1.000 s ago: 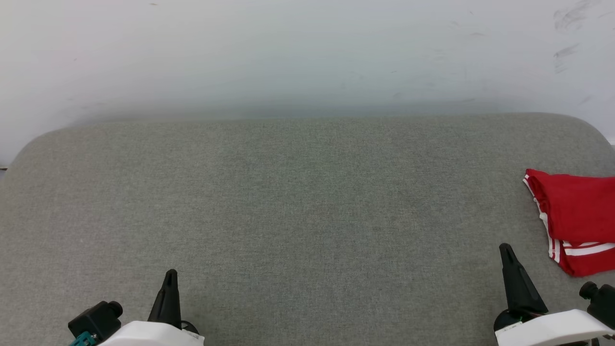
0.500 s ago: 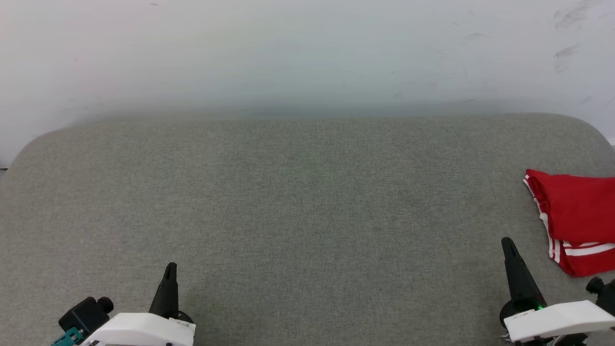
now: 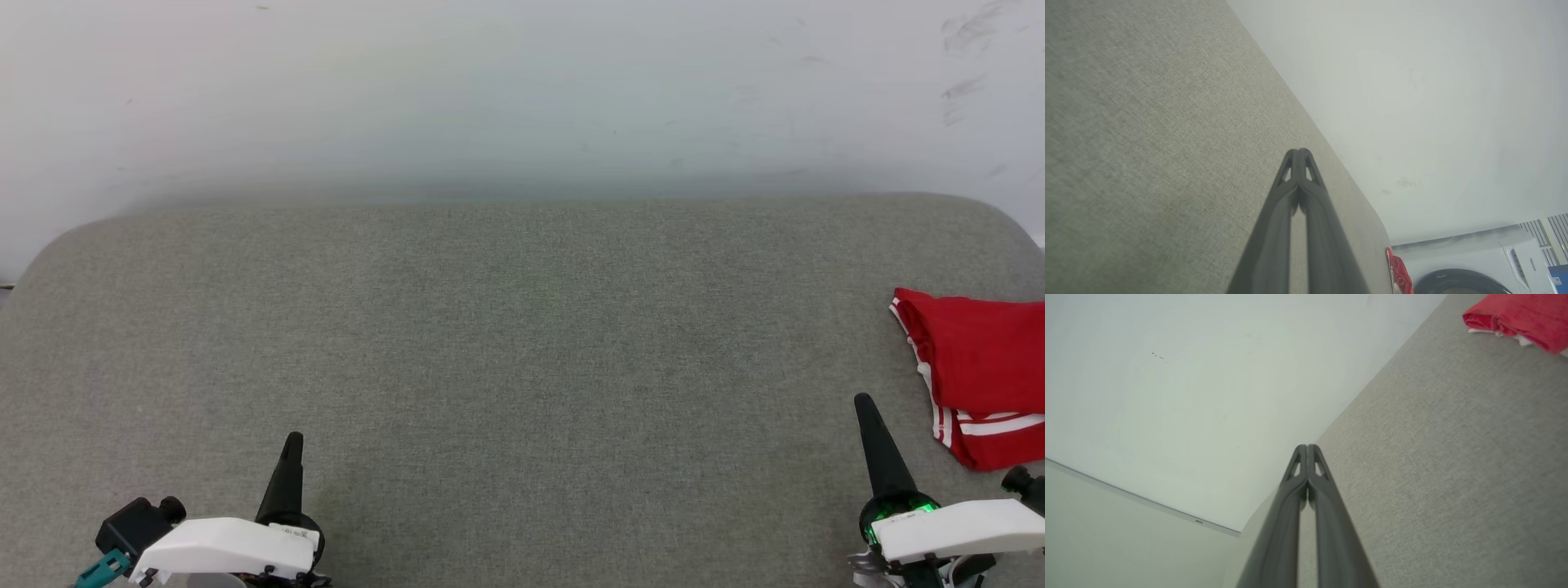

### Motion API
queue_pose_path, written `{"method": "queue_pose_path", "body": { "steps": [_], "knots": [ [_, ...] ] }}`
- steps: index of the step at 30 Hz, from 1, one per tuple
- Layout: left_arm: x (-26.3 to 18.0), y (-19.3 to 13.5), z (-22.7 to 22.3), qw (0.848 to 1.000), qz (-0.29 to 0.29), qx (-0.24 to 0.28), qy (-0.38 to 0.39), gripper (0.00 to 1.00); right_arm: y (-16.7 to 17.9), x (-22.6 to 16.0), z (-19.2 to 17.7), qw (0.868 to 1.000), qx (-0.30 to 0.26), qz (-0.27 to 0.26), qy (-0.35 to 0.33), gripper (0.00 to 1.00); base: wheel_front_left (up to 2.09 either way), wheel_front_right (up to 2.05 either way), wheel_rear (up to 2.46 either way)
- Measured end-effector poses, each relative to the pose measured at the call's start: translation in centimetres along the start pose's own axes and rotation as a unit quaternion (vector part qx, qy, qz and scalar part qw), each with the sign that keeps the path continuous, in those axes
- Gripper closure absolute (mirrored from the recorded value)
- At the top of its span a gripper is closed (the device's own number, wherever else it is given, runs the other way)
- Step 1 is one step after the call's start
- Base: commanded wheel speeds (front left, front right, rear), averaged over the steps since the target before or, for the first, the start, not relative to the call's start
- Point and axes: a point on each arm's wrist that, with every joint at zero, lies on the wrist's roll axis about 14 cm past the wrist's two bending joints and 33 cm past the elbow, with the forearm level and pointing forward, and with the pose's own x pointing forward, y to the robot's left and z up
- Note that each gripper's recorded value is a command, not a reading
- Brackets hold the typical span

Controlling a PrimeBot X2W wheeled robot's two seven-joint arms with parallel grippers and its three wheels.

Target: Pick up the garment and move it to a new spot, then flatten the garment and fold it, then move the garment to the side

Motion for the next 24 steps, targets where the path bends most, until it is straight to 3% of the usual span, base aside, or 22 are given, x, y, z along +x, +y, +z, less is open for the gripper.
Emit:
{"method": "queue_pose_path", "body": {
  "steps": [24],
  "knots": [
    [0.81, -0.8, 0.53, 0.992, -0.019, -0.126, 0.006, 1.0, -0.28, 0.79, 0.22, 0.992, 0.122, -0.006, 0.002, 1.0, 0.0, 0.0, 0.0]
  ]
}}
